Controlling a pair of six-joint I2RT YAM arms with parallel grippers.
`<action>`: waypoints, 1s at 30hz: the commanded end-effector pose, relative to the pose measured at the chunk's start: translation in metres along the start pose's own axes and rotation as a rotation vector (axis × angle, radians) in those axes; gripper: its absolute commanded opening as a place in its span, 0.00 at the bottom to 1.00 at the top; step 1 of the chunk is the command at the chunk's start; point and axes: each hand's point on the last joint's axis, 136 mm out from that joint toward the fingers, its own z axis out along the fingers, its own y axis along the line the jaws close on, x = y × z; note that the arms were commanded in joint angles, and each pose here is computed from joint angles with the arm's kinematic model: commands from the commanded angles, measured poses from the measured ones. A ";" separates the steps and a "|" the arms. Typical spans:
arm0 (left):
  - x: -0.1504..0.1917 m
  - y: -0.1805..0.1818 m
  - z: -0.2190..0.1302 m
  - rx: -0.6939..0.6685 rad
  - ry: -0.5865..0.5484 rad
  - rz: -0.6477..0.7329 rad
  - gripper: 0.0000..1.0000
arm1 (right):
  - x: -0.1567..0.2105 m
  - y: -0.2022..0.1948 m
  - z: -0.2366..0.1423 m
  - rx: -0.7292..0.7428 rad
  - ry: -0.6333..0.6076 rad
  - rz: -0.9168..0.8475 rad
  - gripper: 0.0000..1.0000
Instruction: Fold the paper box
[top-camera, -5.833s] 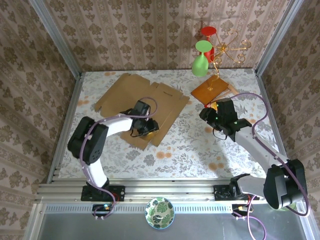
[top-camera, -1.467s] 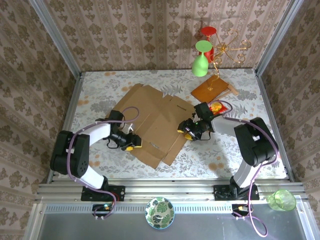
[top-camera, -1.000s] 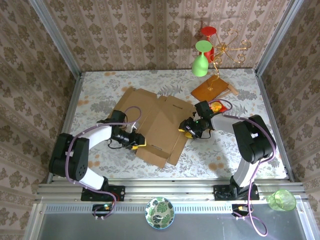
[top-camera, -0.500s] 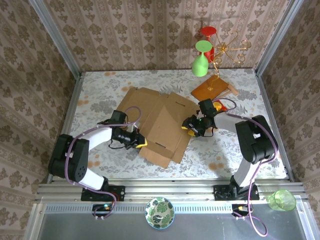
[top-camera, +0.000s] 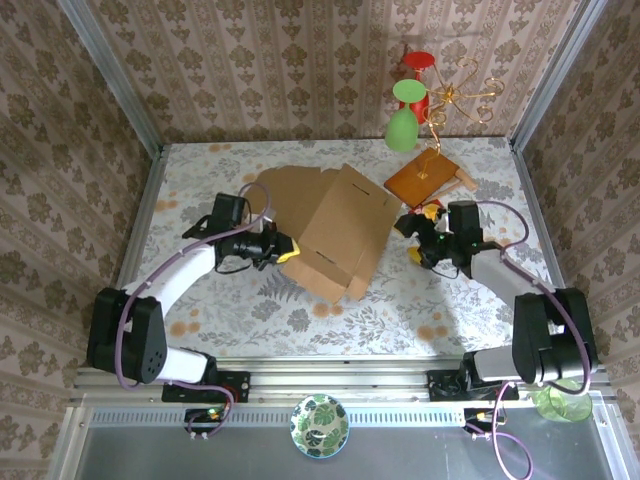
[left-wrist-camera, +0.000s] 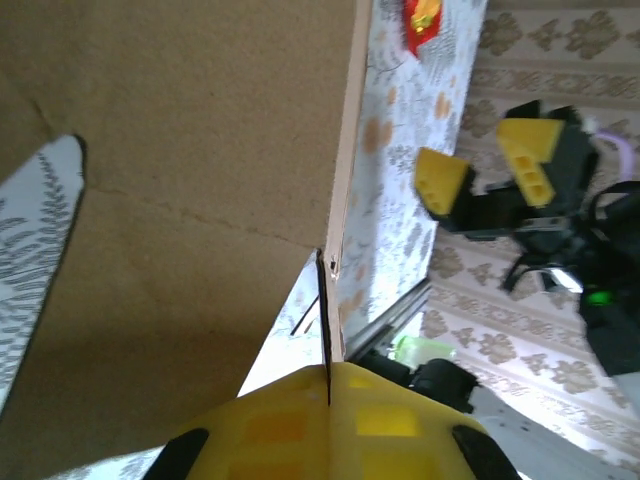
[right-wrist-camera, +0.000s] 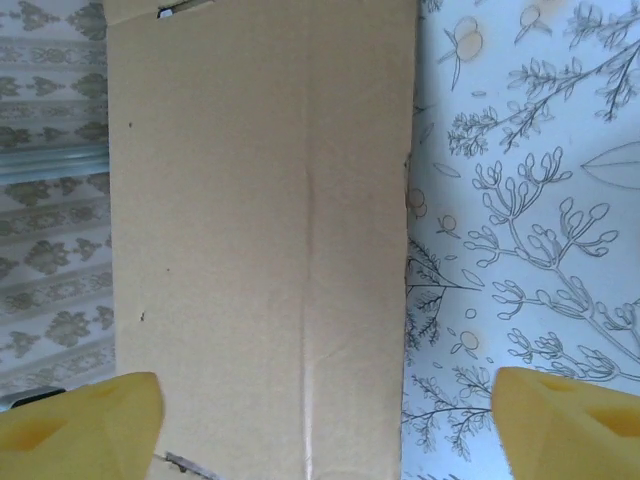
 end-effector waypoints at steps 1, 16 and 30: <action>-0.013 -0.032 -0.012 0.089 -0.038 -0.023 0.00 | 0.006 0.026 0.016 -0.154 0.066 0.051 0.92; -0.021 -0.041 -0.020 0.128 -0.061 -0.043 0.00 | 0.000 0.035 0.076 -0.271 0.039 0.200 0.68; -0.038 -0.031 -0.032 0.136 -0.111 -0.062 0.00 | -0.014 0.062 0.063 -0.272 -0.070 0.188 0.24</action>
